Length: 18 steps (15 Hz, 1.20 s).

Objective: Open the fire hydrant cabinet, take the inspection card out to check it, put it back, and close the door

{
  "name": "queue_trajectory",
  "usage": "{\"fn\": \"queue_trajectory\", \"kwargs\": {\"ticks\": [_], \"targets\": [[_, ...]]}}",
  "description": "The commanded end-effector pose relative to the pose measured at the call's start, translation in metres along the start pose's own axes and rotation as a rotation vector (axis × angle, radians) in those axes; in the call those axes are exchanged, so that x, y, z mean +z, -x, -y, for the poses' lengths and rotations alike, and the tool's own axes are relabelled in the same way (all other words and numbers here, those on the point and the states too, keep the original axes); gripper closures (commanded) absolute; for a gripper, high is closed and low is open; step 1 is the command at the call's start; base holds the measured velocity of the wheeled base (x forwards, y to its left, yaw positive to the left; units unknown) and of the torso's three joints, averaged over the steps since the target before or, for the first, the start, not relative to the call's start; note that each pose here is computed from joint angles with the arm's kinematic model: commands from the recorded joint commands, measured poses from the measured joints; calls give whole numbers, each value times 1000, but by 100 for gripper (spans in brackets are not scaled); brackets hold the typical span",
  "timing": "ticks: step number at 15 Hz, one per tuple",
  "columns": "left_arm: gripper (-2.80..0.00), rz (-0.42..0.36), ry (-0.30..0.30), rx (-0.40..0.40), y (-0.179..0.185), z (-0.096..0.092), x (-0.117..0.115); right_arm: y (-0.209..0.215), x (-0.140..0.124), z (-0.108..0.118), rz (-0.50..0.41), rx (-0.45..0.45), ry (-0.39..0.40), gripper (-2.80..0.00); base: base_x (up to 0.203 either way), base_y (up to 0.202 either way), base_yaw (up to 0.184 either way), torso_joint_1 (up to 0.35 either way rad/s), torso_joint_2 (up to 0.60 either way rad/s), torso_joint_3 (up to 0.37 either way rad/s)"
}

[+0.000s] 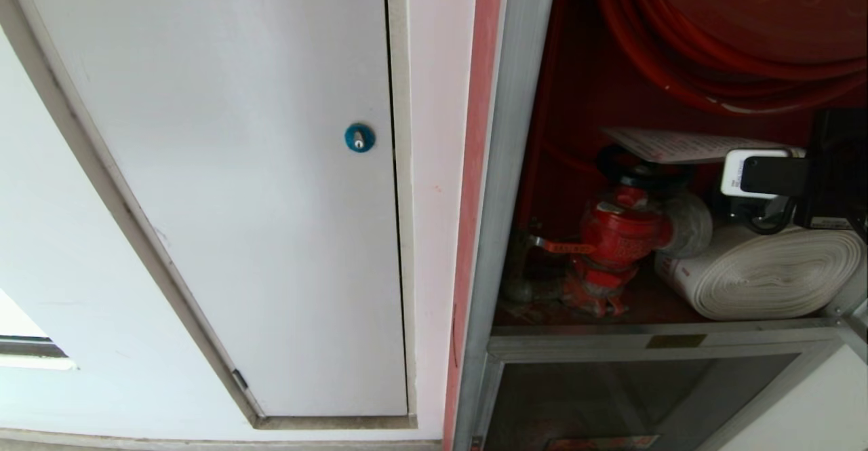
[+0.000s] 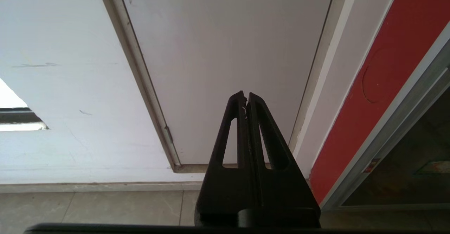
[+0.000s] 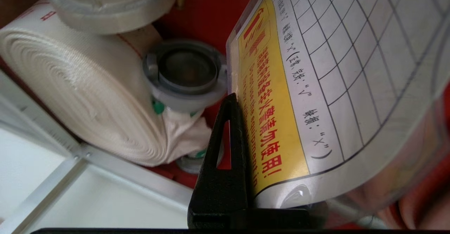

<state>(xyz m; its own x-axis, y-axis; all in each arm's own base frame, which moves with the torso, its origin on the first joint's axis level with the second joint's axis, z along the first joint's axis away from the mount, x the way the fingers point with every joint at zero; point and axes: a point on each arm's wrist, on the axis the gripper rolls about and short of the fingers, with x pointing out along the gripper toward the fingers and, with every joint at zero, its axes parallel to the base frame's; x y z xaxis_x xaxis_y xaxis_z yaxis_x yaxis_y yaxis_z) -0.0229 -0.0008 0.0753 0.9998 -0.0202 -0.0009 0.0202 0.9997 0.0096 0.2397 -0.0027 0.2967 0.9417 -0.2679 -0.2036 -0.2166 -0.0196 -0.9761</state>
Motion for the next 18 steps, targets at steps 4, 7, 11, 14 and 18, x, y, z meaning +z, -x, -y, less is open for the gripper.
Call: {"fn": "queue_trajectory", "kwargs": {"ticks": [4, 7, 11, 14, 18], "targets": [[0, -1, 0, 0, 0, 0, 0, -28, 7, -7, 16, -3, 49, 0, 0, 0, 0, 0, 0, 0], [0, -1, 0, 0, 0, 0, 0, -35, 9, -9, 15, 5, 53, 0, 0, 0, 0, 0, 0, 0], [0, -1, 0, 0, 0, 0, 0, -53, 15, -11, 30, -39, 88, 0, 0, 0, 0, 0, 0, 0], [0, -1, 0, 0, 0, 0, 0, -62, 18, -12, 37, -55, 103, 0, 0, 0, 0, 0, 0, 0], [0, -1, -1, 0, 0, 0, 0, -66, 18, -12, 35, -53, 108, 0, 0, 0, 0, 0, 0, 0]]}}
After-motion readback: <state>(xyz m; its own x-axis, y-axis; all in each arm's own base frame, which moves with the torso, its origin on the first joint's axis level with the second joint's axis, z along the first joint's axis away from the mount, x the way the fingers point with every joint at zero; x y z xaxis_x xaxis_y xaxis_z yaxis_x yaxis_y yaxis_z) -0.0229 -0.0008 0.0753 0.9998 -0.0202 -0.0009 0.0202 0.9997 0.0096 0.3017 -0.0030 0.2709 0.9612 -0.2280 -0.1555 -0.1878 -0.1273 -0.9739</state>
